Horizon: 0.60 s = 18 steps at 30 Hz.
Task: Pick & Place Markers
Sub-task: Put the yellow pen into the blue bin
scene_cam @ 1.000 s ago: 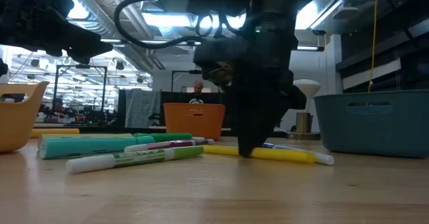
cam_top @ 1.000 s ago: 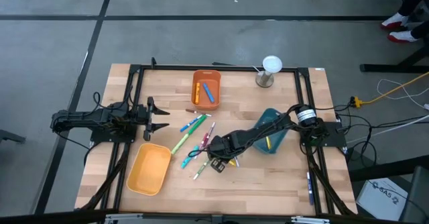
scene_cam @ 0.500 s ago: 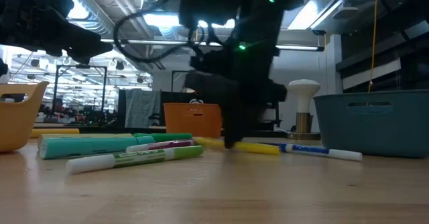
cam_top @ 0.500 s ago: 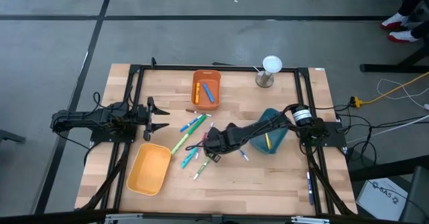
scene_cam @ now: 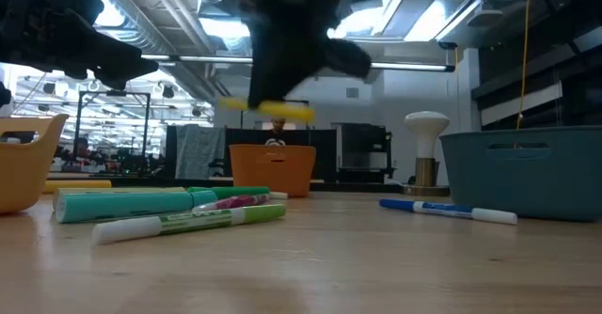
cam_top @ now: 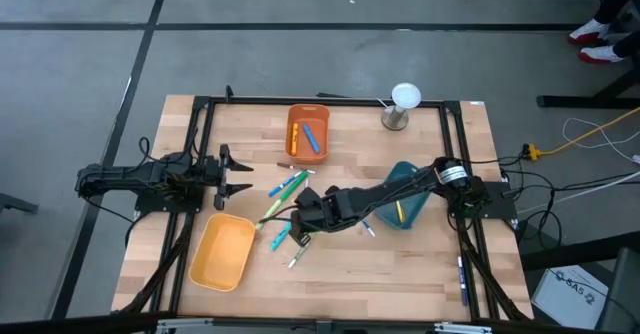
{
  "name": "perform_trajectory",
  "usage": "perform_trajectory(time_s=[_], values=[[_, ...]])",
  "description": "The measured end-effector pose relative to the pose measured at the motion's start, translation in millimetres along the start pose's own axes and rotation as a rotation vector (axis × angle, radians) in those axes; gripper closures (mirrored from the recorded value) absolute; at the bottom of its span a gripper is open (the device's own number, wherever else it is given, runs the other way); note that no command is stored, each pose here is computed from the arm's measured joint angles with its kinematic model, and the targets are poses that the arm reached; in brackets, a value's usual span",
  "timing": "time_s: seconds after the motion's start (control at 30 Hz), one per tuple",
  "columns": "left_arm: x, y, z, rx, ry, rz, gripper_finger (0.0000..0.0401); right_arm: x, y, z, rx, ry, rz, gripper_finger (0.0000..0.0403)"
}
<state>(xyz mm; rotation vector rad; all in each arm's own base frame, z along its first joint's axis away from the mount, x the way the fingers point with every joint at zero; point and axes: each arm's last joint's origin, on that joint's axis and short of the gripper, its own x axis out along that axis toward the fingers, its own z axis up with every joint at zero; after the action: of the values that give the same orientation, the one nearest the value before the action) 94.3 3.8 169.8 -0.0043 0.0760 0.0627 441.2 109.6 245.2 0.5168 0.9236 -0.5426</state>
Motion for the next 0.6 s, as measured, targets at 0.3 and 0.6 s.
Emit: perform_trajectory(time_s=[0.3,0.6], values=[[0,0,0,0.0,0.0,0.0,0.0187,-54,-2,26,0.013,0.002,-0.069,0.0369],[0,0,0,0.0,0.0,0.0,0.0187,-87,-28,25,0.081,0.106,-0.304,0.0374]])
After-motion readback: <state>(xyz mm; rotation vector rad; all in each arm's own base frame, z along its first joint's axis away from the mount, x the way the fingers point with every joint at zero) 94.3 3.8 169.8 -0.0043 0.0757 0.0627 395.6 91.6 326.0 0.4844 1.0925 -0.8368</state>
